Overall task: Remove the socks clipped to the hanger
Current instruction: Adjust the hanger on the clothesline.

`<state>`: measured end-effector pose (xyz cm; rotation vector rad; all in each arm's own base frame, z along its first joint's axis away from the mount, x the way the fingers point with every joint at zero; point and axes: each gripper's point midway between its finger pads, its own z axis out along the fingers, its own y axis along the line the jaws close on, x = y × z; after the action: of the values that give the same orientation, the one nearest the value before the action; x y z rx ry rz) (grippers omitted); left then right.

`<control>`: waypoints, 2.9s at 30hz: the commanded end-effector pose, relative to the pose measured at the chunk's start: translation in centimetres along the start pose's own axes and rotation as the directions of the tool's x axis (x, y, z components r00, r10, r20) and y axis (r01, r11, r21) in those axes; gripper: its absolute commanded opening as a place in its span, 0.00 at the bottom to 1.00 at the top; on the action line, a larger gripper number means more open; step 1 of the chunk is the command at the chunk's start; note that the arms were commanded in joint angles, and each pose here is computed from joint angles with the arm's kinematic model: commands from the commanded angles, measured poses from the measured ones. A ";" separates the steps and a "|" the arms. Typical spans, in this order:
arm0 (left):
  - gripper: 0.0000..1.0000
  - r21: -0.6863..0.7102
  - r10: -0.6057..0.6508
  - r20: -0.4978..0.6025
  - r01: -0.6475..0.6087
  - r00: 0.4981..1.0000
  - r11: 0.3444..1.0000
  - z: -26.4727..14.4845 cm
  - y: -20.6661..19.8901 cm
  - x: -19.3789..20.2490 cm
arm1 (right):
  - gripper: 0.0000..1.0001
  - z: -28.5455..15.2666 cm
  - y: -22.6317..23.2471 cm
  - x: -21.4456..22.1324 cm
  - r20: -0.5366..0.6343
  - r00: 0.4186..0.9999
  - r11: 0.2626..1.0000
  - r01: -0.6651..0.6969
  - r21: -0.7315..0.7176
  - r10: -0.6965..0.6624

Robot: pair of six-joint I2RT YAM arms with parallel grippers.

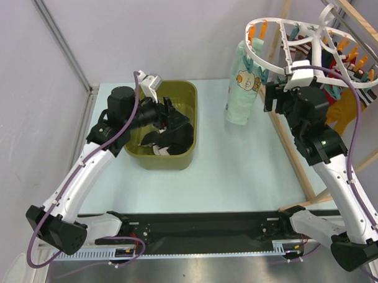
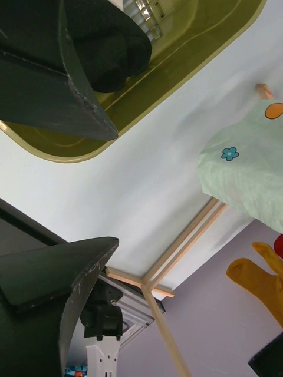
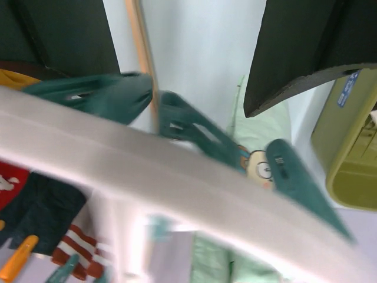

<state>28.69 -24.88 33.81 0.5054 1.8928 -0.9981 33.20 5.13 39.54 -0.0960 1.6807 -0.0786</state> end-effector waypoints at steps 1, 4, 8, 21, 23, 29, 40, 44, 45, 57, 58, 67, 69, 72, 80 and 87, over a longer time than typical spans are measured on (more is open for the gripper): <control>0.72 0.039 0.006 0.018 -0.006 1.000 0.999 0.2 -0.7 -0.5 | 0.87 0.1 1.2 -2.4 0.066 0.998 1.000 0.021 -0.008 -0.020; 0.71 0.043 0.005 0.015 -0.006 1.000 0.999 0.3 -0.7 -0.4 | 0.87 0.6 3.6 -2.5 0.061 0.998 0.999 0.033 -0.041 -0.031; 0.71 0.041 0.010 0.014 -0.011 1.000 0.999 0.2 -0.7 -0.5 | 0.88 1.5 6.1 -2.4 0.048 0.998 0.997 0.033 -0.067 -0.029; 0.71 0.049 0.016 0.023 -0.017 1.000 0.999 -0.1 -1.1 -0.8 | 0.87 4.4 11.4 -1.5 -0.051 0.998 0.985 0.023 -0.172 -0.033; 0.72 0.051 0.017 0.024 -0.018 1.000 0.999 0.0 -1.0 -0.8 | 0.87 4.1 12.0 -1.4 -0.069 0.997 0.980 0.009 -0.200 -0.024; 0.71 0.054 0.011 0.020 -0.012 1.000 0.998 0.0 -1.1 -0.7 | 0.88 2.4 12.8 -0.8 -0.146 0.988 0.963 -0.082 -0.258 0.045; 0.71 0.068 0.007 0.030 -0.009 1.000 0.998 -0.1 -1.4 -0.9 | 0.98 -4.0 9.6 -1.8 -0.148 0.971 0.936 -0.224 -0.270 0.190; 0.71 0.079 0.005 0.033 -0.008 0.999 0.997 -0.1 -1.7 -1.0 | 0.95 -6.8 9.1 1.1 -0.247 0.950 0.923 -0.261 -0.283 0.193; 0.72 0.077 0.007 0.034 -0.010 0.999 0.997 -0.2 -1.7 -1.1 | 0.94 -7.4 9.0 1.7 -0.264 0.943 0.917 -0.276 -0.287 0.201; 0.72 0.111 0.027 0.024 -0.030 0.999 0.993 0.9 -3.7 -0.8 | 0.91 -14.7 3.3 7.5 -0.382 0.878 0.927 -0.355 -0.120 0.287; 0.72 0.124 0.044 0.016 -0.046 0.999 0.991 1.3 -4.6 -0.4 | 0.90 -15.0 2.6 7.4 -0.383 0.875 0.930 -0.355 -0.093 0.295; 0.71 0.162 0.035 -0.013 -0.032 0.999 0.986 3.0 -6.6 0.4 | 0.88 -15.5 -4.7 11.1 -0.325 0.903 0.942 -0.196 0.272 0.281; 0.71 0.171 0.036 -0.014 -0.033 0.999 0.985 3.2 -6.9 0.3 | 0.88 -14.7 -5.6 10.1 -0.253 0.920 0.920 -0.206 0.335 0.298; 0.70 0.175 0.040 -0.017 -0.036 0.999 0.984 3.3 -7.0 0.2 | 0.89 -13.6 -5.6 8.0 -0.165 0.934 0.909 -0.250 0.334 0.318; 0.70 0.174 0.043 -0.027 -0.038 0.999 0.984 3.3 -7.0 0.6 | 0.94 -8.7 -3.4 2.6 -0.083 0.991 0.969 -0.082 0.235 0.104; 0.70 0.175 0.046 -0.024 -0.041 0.999 0.984 2.9 -7.1 0.6 | 0.96 -4.7 -4.6 -0.3 -0.040 0.999 0.958 0.009 0.286 0.002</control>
<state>25.32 -31.32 33.25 0.6643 1.8919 -1.1263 27.16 1.40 36.42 0.1333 1.8200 -0.3041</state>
